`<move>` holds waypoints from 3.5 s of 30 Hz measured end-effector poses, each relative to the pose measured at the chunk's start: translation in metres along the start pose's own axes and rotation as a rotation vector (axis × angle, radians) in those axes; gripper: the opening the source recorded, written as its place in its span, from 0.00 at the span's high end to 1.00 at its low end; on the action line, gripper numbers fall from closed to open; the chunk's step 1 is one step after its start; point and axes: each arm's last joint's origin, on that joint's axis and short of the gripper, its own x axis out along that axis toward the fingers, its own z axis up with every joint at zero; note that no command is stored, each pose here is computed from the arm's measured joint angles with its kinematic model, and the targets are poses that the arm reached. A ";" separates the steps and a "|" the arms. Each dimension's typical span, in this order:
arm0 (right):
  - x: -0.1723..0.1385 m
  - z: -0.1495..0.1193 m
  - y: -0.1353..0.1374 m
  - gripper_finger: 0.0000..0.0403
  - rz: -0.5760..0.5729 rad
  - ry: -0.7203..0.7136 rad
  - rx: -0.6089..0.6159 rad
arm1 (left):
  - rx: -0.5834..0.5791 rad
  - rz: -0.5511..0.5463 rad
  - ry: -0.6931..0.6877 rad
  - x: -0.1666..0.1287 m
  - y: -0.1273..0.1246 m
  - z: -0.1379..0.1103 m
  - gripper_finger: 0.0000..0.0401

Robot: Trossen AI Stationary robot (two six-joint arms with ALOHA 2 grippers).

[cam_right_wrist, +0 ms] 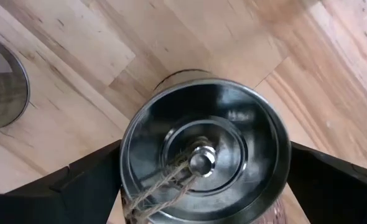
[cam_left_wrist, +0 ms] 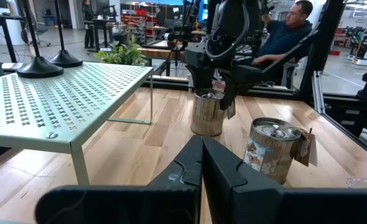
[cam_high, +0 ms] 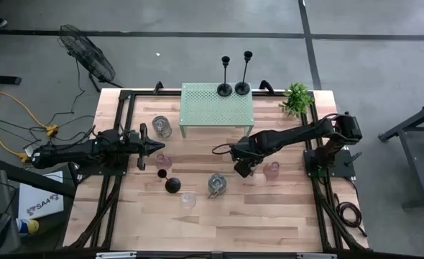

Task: Pick & Place candle stick holders
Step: Put the bottom silver scented candle on the shelf

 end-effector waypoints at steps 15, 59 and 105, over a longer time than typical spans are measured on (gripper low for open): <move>0.000 0.000 0.000 0.11 0.004 0.005 0.005 | 0.000 0.000 0.000 0.000 0.000 0.000 1.00; -0.152 0.053 -0.035 0.14 0.061 -0.271 0.036 | 0.000 0.000 0.000 0.000 0.000 0.000 1.00; -0.133 0.160 -0.134 0.14 -0.015 -0.201 0.268 | 0.000 0.000 0.000 0.000 0.000 0.000 1.00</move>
